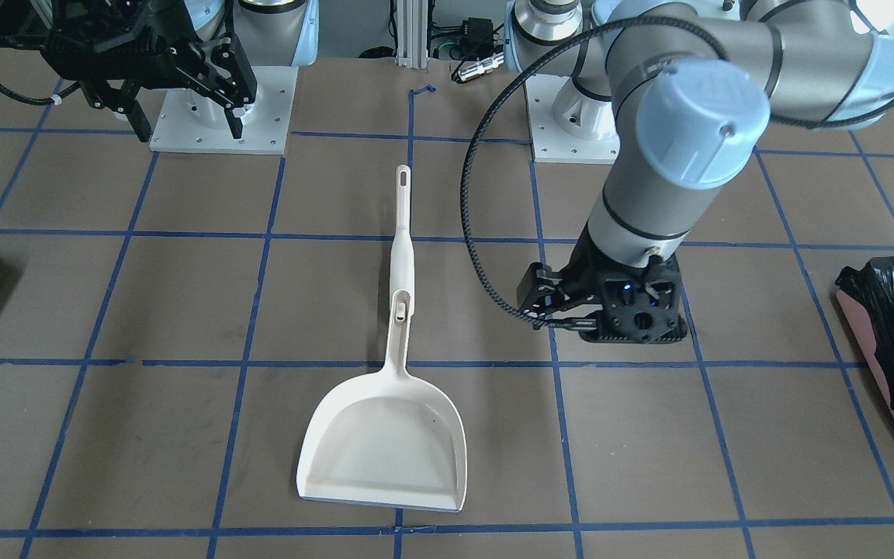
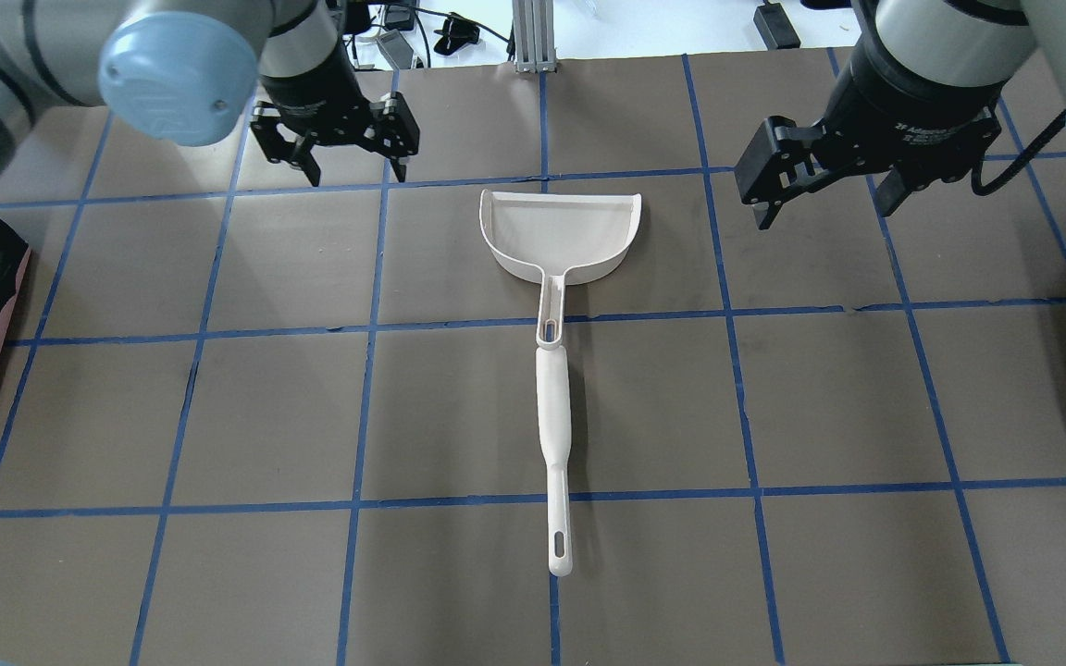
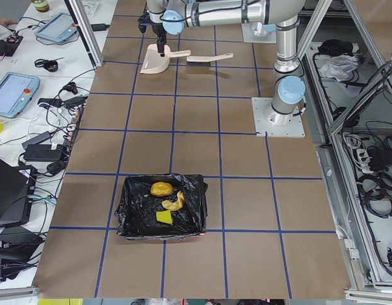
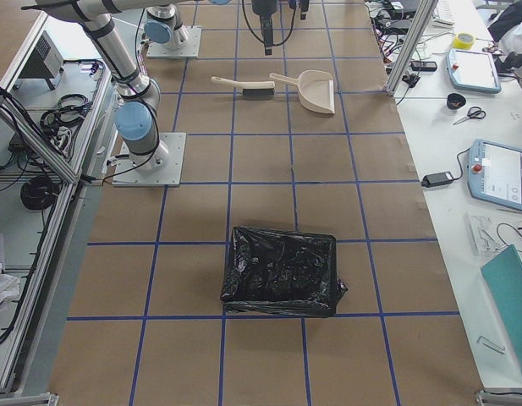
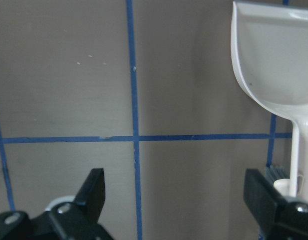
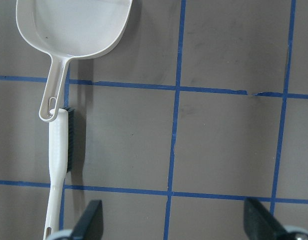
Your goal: Sweep and dump trash in nearest bin
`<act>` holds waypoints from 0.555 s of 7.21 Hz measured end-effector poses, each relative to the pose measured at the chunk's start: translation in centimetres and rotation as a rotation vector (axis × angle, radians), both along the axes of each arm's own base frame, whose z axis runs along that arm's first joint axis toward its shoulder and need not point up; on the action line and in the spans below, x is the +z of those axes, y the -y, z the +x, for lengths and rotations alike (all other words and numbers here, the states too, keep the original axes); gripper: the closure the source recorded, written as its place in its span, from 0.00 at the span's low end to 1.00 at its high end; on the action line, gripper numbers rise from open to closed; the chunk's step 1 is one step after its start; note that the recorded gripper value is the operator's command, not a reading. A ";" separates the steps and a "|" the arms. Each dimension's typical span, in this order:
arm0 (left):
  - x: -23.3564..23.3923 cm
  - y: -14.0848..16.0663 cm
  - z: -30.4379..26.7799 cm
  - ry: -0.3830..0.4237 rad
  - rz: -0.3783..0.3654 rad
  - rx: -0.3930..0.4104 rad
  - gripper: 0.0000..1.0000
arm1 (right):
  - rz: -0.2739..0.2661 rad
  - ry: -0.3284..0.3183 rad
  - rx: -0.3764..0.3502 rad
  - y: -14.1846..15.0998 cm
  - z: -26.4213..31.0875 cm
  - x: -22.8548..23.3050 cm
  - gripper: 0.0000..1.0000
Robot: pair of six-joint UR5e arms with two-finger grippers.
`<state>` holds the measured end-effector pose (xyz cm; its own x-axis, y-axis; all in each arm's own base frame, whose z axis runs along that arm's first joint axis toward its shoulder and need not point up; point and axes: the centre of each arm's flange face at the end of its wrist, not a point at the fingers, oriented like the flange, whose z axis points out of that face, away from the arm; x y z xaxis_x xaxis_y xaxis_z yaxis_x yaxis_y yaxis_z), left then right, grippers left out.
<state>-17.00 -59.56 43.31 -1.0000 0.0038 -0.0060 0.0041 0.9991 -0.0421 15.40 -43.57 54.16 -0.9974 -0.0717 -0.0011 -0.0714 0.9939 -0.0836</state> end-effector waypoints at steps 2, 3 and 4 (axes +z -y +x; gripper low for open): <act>4.8 -2.9 2.6 0.035 -0.028 0.026 0.00 | 0.001 -0.003 -0.001 0.0 0.0 0.0 0.00; 6.5 -4.6 3.6 0.032 -0.018 0.036 0.00 | 0.001 -0.003 -0.001 0.0 -0.1 0.0 0.00; 7.4 -6.1 4.7 0.027 -0.006 0.040 0.00 | 0.001 -0.003 -0.001 0.0 -0.1 0.0 0.00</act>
